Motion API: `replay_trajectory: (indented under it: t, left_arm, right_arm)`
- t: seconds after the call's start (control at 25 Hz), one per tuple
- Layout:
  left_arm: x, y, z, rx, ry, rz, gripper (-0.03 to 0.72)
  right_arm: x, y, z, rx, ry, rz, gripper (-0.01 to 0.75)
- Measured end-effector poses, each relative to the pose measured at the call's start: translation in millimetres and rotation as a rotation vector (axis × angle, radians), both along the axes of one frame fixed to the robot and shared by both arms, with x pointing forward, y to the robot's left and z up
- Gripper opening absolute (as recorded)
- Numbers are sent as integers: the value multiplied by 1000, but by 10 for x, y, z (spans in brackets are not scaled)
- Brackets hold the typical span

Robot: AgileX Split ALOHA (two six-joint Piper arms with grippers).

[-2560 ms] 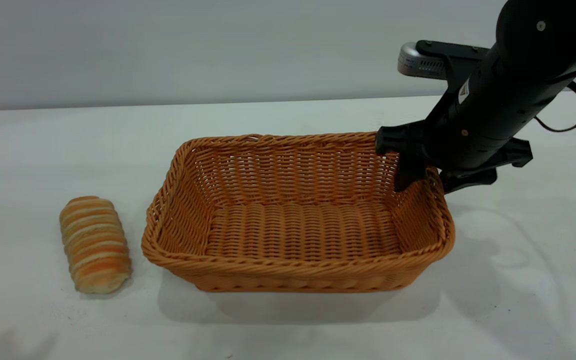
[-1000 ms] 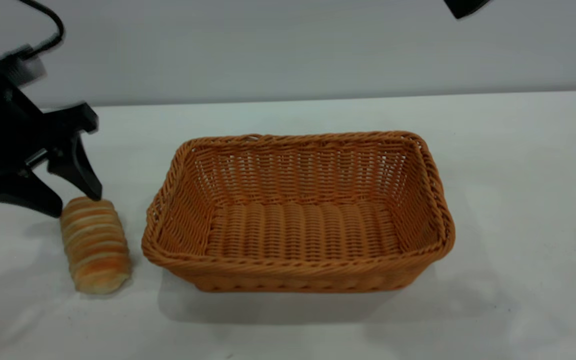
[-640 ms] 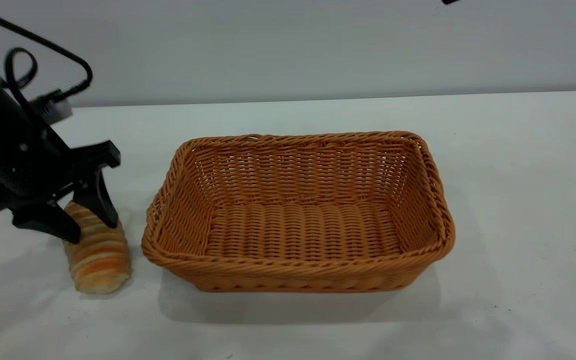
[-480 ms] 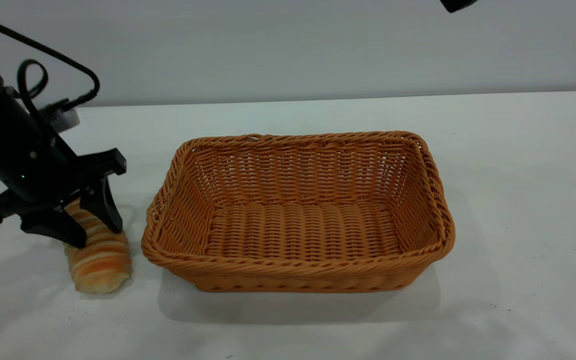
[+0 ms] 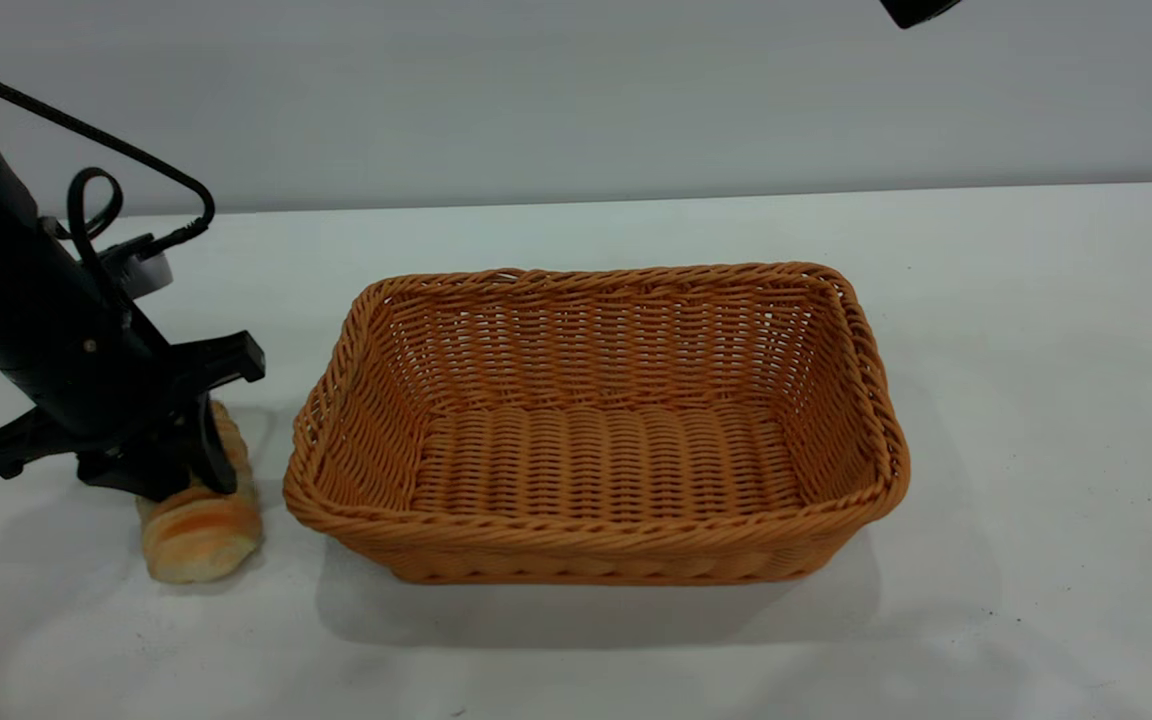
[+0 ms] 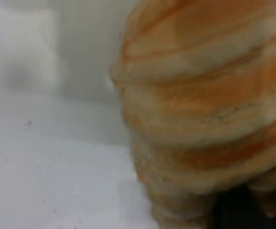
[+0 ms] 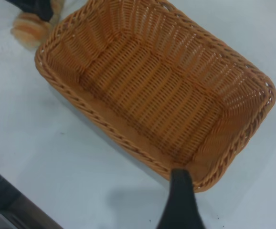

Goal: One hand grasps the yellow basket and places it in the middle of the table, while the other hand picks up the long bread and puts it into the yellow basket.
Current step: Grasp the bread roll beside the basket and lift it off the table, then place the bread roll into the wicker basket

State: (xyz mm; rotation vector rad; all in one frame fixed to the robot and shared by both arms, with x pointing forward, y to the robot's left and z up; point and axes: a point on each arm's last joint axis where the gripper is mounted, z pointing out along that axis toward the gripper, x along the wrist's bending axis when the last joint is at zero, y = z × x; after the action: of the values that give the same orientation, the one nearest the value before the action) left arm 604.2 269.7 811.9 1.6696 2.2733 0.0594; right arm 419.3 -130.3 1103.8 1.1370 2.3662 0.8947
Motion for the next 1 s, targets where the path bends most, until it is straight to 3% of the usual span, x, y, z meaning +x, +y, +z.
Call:
replay_trajectory:
  t: [0.12,0.32,0.6,0.76,1.0]
  left_arm:
    - [0,0,0,13,-7,-43,74]
    - [34,-2,163,22,-56,-76,69]
    - [51,-47,1035,0,-253,-96,69]
    - [-34,-281,1415,-37,-341,-144,69]
    - [-129,-893,1505,-70,-395,-346,68]
  right_arm:
    - [0,0,0,1,1,0,570]
    - [-6,6,-2,10,10,-2,570]
    - [-9,5,-4,9,15,-3,570]
    - [-9,5,-4,9,15,-3,570]
    - [-40,-26,43,20,-1,3,570]
